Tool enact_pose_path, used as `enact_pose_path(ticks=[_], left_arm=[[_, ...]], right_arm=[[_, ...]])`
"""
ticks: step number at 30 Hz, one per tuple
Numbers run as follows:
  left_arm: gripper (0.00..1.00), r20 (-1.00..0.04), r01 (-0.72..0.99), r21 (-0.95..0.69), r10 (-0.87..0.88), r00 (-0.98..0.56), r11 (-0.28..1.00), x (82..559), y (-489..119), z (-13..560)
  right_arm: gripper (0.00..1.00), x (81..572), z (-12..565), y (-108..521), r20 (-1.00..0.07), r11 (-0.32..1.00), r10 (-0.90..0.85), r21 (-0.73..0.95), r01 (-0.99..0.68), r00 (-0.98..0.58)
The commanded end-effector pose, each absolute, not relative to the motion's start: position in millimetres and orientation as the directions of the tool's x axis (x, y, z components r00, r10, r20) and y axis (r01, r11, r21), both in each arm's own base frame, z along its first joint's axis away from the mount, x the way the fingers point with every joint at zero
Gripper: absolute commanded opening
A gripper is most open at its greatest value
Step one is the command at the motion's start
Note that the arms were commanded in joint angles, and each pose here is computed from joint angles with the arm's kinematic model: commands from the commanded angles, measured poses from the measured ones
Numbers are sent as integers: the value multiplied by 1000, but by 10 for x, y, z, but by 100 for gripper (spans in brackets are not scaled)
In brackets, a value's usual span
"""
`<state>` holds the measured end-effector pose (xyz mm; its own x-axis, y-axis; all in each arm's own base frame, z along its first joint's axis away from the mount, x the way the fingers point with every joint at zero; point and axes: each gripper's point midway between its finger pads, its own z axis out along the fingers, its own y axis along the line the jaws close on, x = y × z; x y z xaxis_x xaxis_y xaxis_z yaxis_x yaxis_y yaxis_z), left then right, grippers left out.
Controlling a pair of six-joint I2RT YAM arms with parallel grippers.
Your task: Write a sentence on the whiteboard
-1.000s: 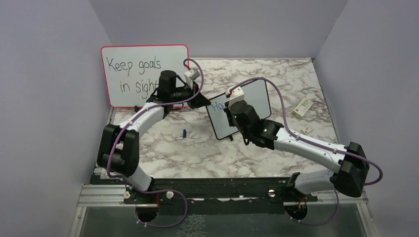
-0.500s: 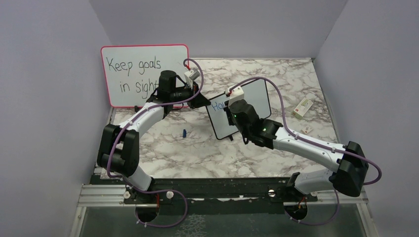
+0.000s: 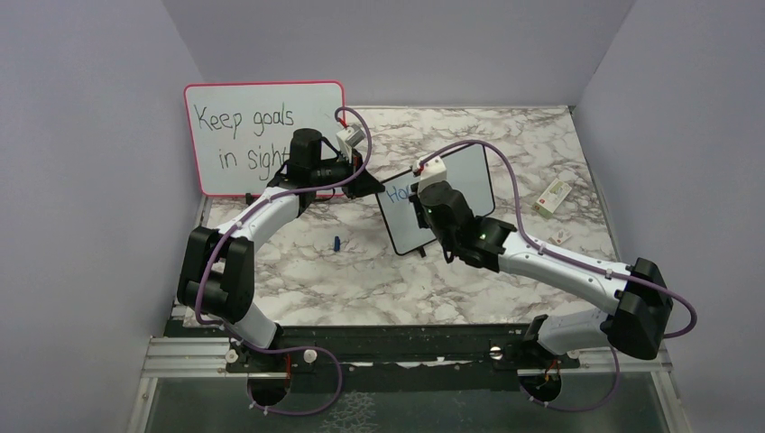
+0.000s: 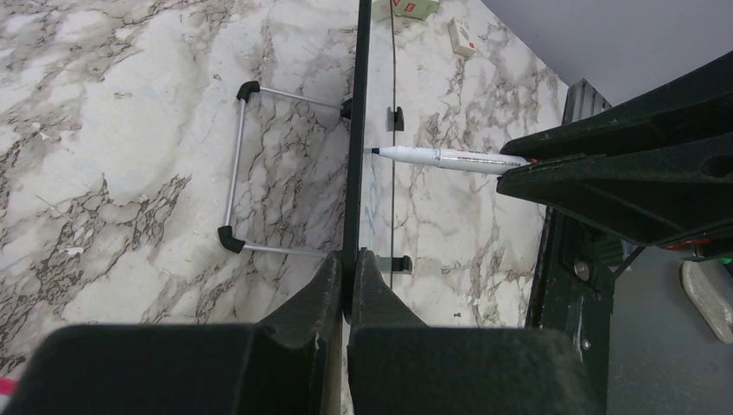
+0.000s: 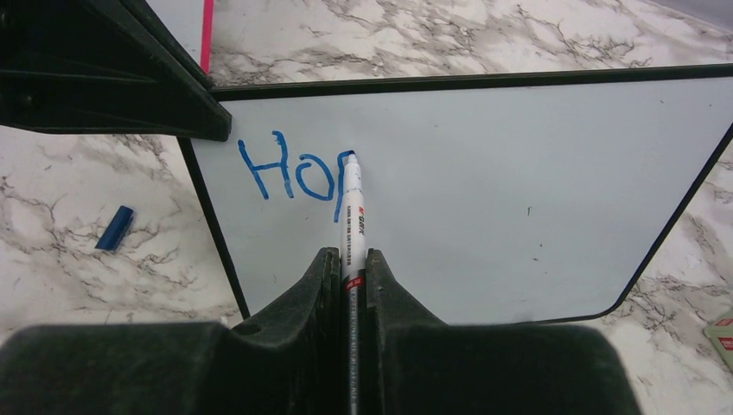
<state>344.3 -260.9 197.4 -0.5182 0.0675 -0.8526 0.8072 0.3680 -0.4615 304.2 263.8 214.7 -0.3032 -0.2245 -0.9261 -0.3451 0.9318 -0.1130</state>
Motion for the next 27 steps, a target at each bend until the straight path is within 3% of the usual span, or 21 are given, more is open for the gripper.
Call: enact_pose_path(ticks=[1, 27], left_arm=[[0, -846, 811, -460, 97, -524, 360, 3395, -2593, 1913], [0, -846, 811, -462, 97, -525, 360, 3396, -2594, 1913]], right_arm=[[1, 3123, 2220, 2530, -936, 952, -195, -110, -284, -292], [1, 2909, 1964, 2561, -906, 930, -187, -39, -365, -379]])
